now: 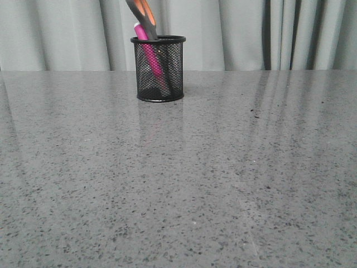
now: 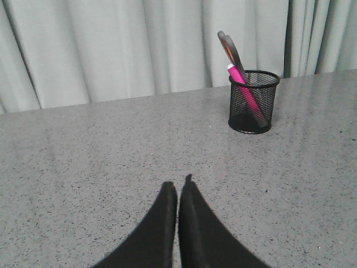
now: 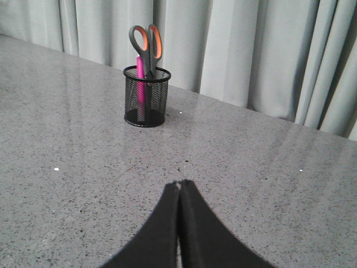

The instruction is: Put pen and scissors into bin

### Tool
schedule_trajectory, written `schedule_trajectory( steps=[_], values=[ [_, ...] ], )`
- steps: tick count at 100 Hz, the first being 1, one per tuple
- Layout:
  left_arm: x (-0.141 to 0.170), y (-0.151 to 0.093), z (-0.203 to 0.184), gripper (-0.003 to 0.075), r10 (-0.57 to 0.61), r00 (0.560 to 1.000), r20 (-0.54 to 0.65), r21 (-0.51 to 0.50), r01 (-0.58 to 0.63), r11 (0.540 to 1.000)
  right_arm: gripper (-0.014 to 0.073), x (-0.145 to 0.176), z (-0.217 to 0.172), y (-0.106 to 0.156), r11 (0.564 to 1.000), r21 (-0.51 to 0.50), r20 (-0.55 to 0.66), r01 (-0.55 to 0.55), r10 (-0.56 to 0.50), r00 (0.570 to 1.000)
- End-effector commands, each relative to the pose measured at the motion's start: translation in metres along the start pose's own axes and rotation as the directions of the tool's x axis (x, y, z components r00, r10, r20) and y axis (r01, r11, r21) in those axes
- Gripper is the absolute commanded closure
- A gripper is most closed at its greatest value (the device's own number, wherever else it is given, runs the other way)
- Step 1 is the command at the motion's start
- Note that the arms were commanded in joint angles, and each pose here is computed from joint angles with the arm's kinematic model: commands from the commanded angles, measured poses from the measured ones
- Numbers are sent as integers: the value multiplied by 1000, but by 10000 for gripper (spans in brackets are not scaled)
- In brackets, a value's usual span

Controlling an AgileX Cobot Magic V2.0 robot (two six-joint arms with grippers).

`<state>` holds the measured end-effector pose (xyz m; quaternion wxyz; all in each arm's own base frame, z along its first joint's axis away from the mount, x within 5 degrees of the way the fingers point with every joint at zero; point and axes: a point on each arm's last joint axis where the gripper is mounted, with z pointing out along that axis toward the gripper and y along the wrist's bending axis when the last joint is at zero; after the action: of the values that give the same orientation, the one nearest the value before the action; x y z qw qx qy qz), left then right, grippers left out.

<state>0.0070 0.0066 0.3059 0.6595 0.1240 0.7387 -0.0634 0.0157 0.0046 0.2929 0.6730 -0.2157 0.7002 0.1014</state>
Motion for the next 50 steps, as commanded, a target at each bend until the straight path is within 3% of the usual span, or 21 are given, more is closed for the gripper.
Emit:
schedule_trajectory(
  steps=[1, 50],
  values=[
    [-14, 0, -4, 739, -12, 995, 102, 1, 12, 1000, 664, -14, -4, -3, 999, 26, 88, 24, -26, 996],
    [-13, 0, -4, 739, -16, 995, 100, 4, 16, 1000, 664, -13, -4, -2, 1000, 18, 84, 14, -15, 996]
  ],
)
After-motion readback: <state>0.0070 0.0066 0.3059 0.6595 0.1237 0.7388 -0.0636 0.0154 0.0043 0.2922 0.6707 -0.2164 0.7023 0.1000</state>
